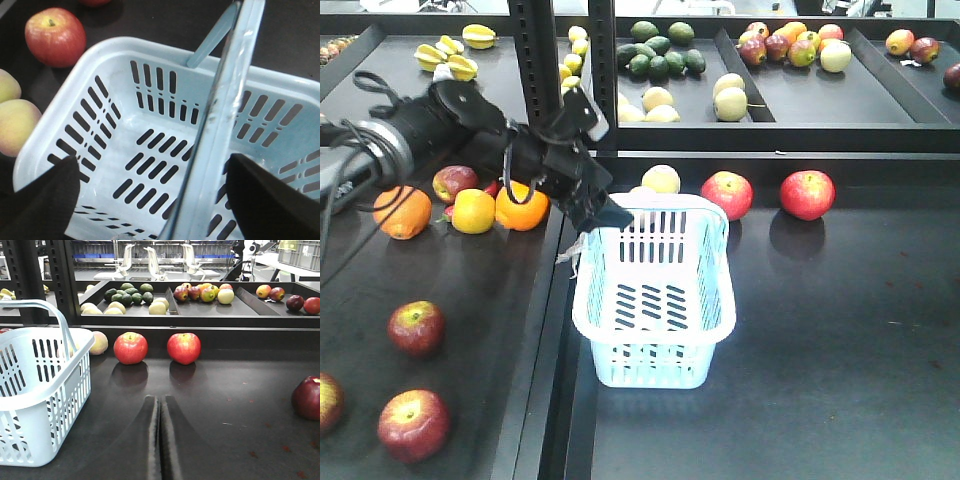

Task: Pick three apples into basket with both arms
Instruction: 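Lower the open left gripper around the light-blue basket handle, then close the left gripper on the handle and lift the basket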

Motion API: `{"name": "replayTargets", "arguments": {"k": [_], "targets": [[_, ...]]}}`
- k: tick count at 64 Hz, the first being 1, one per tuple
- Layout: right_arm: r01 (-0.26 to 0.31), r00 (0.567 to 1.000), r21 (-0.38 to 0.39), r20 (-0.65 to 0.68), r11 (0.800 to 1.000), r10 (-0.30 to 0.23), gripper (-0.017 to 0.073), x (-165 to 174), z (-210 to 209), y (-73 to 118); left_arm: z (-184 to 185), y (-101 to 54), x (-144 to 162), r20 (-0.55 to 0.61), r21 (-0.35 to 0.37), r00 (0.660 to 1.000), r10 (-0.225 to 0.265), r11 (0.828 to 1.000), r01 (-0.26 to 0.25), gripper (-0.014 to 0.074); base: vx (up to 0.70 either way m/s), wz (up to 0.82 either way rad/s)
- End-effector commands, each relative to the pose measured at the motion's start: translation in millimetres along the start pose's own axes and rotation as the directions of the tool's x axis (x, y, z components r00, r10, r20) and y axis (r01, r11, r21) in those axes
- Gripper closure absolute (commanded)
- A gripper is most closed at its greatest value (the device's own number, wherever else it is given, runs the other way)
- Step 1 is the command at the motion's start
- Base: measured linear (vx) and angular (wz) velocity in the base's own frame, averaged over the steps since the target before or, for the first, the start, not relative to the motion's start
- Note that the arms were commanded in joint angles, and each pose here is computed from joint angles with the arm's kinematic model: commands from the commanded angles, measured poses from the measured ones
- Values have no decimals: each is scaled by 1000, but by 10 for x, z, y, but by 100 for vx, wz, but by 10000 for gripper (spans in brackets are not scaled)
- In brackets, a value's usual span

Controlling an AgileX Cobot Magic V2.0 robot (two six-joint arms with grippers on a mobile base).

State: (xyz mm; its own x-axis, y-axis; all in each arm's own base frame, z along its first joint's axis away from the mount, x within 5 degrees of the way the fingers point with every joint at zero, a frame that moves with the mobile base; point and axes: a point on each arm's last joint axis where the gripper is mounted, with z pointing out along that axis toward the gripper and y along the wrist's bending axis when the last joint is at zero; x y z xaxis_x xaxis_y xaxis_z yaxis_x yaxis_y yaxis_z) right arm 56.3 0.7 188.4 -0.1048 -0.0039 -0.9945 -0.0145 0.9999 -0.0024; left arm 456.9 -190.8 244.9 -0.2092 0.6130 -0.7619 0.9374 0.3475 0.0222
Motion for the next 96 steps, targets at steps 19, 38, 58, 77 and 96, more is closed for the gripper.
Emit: {"name": "replayTargets", "arguments": {"k": [19,38,58,77,96], "targets": [[19,998,9,66,1000,-19,564,-21,0,-4,-203,-34,-279,89,-46,996,19,999,-15,174,0,0],[19,998,9,68,1000,-19,564,-22,0,-4,-178,-83,-244,69,18,998,12,1000,-13,531,0,0],[19,998,9,68,1000,-19,564,-22,0,-4,-360,-318,-428,137,222,983,-120,971,88,602,0,0],[19,998,9,68,1000,-19,564,-22,0,-4,-1005,-658,-867,170,300,929,-329,915,269,602,0,0],[19,998,9,68,1000,-19,564,-22,0,-4,-1546,-1094,-1095,30,85,853,-522,851,518,602,0,0]]}}
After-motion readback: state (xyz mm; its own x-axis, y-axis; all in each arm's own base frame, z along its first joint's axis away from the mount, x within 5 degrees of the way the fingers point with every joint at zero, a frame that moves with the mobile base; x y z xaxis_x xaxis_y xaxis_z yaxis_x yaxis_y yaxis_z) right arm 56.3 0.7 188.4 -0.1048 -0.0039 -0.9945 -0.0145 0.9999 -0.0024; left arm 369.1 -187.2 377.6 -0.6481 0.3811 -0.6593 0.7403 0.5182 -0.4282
